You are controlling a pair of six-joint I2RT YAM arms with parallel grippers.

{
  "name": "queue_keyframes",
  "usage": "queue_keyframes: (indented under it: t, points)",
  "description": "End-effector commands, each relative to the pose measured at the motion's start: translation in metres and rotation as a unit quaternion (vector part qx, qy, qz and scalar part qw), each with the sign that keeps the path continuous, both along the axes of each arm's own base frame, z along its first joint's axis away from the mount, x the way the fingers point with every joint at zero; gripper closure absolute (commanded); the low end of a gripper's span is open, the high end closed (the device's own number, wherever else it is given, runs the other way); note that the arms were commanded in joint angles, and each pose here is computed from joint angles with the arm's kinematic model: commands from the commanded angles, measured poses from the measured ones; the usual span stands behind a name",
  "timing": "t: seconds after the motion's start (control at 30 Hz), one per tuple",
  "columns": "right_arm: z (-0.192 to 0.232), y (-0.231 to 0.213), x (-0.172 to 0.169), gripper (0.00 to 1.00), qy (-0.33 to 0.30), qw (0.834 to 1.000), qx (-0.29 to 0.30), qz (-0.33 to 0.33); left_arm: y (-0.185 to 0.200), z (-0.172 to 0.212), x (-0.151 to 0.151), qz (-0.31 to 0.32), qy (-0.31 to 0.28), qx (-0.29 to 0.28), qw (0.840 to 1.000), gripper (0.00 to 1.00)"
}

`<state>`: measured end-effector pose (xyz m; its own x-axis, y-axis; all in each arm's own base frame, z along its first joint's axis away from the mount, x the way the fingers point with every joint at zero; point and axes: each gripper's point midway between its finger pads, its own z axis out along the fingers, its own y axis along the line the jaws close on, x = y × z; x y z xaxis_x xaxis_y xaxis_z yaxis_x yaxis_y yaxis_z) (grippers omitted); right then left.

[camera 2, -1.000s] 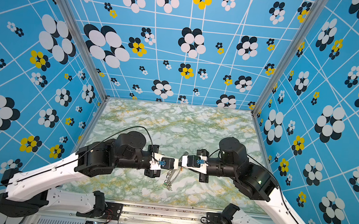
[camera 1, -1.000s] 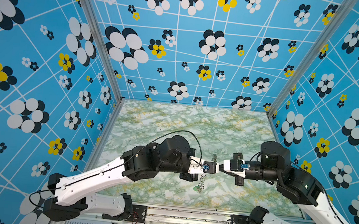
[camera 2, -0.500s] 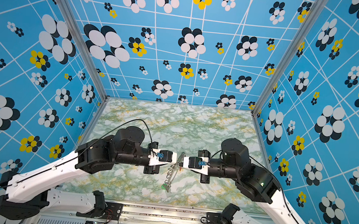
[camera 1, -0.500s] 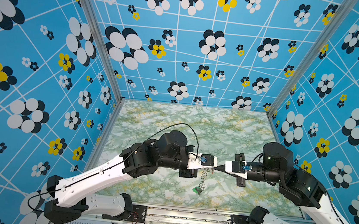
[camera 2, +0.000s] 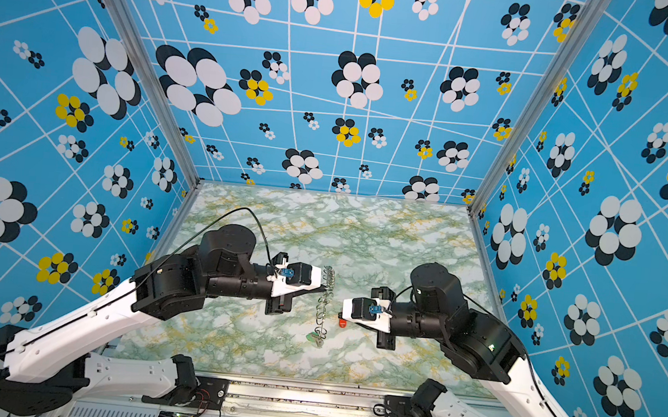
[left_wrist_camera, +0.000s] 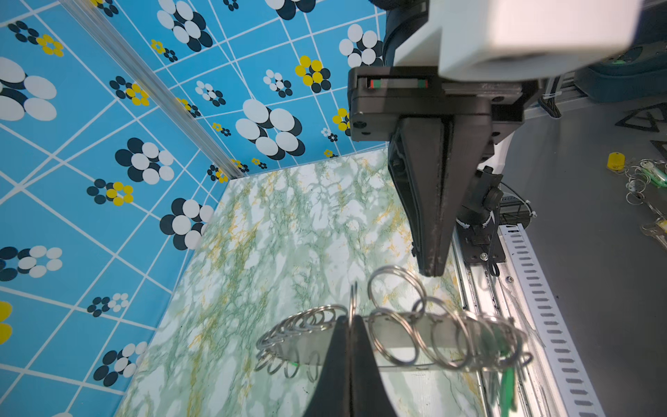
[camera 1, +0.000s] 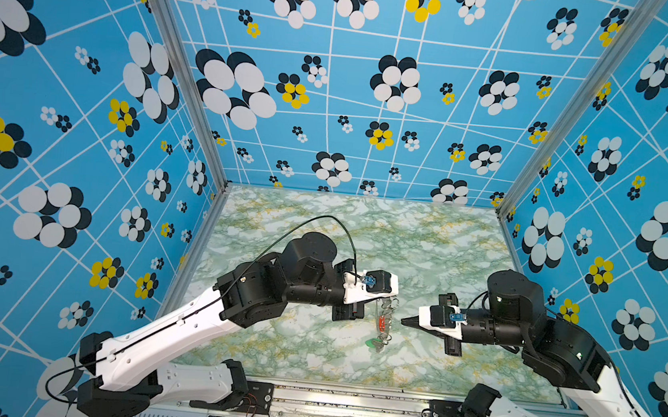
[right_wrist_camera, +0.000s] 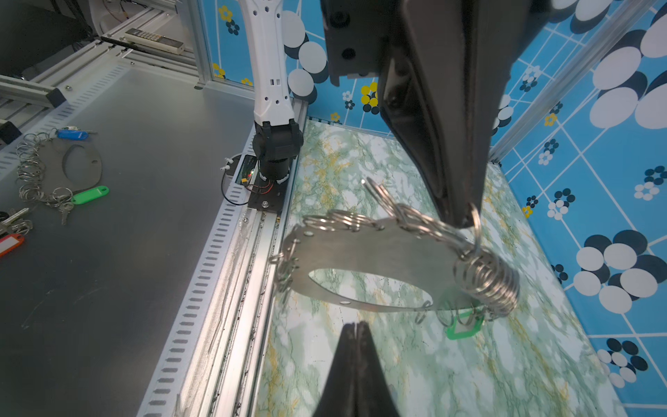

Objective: Put the keys on the keyring

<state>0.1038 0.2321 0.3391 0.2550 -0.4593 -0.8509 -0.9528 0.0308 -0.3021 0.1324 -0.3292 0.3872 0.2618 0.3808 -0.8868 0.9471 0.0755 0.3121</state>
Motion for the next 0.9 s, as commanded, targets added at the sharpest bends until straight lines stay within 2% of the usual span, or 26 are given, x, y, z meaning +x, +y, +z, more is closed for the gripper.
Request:
queue_keyframes:
  t: [0.0, 0.03, 0.13, 0.27, 0.43, 0.6, 0.7, 0.87]
  points:
    - [-0.009, 0.0, 0.018, 1.0, 0.031, 0.997, 0.004, -0.065, 0.005, 0.015, 0.001, 0.011, -0.034, -0.038, 0.999, 1.0]
    - [-0.01, 0.002, 0.023, 0.89, 0.043, 0.996, 0.008, -0.08, 0.006, 0.013, 0.002, 0.015, -0.04, -0.04, 0.998, 1.0]
    - [-0.003, 0.007, 0.029, 0.67, 0.07, 0.992, 0.039, -0.102, 0.008, 0.007, 0.005, 0.028, -0.064, -0.048, 0.996, 1.0]
    - [0.005, 0.009, 0.03, 0.54, 0.098, 0.987, 0.073, -0.108, 0.009, -0.013, 0.012, 0.048, -0.064, -0.045, 0.996, 1.0]
    - [-0.001, 0.017, 0.03, 0.5, 0.153, 0.978, 0.092, -0.105, 0.009, -0.043, 0.023, 0.083, -0.048, -0.014, 0.995, 1.0]
    - [0.003, 0.023, 0.032, 0.47, 0.206, 0.966, 0.111, -0.114, 0.011, -0.053, 0.03, 0.107, -0.049, 0.0, 0.993, 1.0]
    - [0.001, 0.032, 0.036, 0.48, 0.259, 0.952, 0.115, -0.12, 0.009, -0.055, 0.033, 0.117, -0.058, 0.005, 0.991, 1.0]
    - [-0.001, 0.039, 0.046, 0.5, 0.34, 0.917, 0.13, -0.162, 0.005, -0.059, 0.036, 0.131, -0.071, 0.01, 0.989, 1.0]
